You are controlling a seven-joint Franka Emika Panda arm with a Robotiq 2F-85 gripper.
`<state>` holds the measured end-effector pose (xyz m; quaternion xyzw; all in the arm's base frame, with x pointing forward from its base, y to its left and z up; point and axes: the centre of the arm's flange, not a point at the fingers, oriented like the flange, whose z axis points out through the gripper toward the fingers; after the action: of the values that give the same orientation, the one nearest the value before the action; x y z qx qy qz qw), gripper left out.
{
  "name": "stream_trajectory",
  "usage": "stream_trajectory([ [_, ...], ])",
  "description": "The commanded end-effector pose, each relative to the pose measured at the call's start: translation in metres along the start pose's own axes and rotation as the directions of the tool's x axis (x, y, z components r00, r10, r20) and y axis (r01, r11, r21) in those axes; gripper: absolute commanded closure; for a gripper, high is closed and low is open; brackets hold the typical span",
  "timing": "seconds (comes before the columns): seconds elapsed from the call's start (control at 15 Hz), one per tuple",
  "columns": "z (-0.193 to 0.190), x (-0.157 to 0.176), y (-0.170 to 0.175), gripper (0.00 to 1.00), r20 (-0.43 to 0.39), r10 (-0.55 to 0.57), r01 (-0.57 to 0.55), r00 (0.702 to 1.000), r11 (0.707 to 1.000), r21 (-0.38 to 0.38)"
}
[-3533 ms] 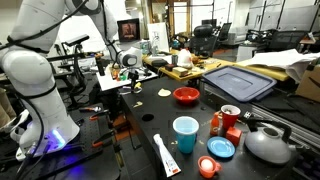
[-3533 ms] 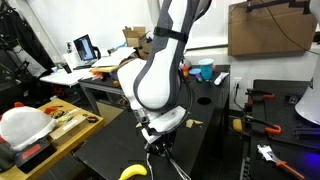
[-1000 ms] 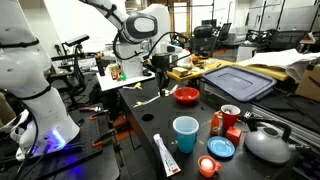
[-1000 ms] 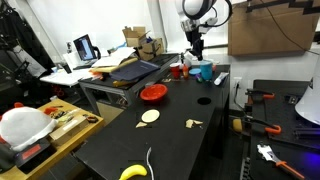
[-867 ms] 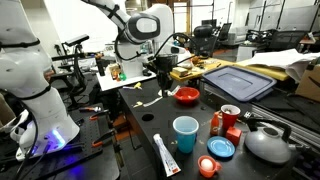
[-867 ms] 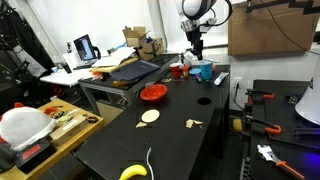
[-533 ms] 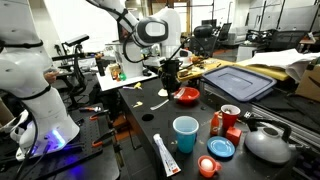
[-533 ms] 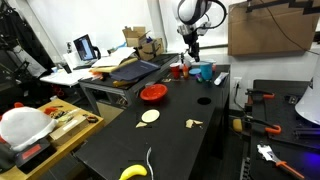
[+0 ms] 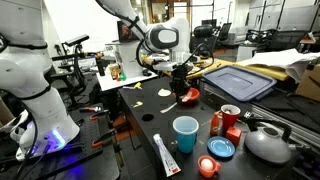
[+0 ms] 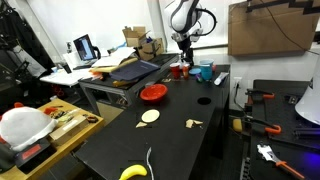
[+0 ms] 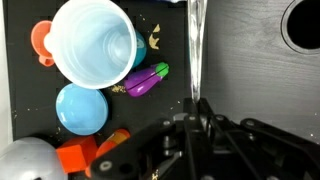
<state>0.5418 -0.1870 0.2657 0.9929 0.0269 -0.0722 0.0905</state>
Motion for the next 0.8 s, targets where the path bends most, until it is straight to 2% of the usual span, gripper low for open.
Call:
stream_trajectory([
  [0.0, 0.001, 0.0, 0.0, 0.93, 0.001, 0.0, 0.0, 1.0, 1.0, 0.0],
  [0.33, 0.001, 0.0, 0.0, 0.93, 0.001, 0.0, 0.0, 1.0, 1.0, 0.0],
  [0.4, 0.001, 0.004, 0.003, 0.98, -0.009, -0.003, 0.003, 1.0, 1.0, -0.024],
  [0.73, 0.01, 0.041, 0.002, 0.98, -0.078, -0.053, 0.046, 0.996, 0.995, -0.087],
])
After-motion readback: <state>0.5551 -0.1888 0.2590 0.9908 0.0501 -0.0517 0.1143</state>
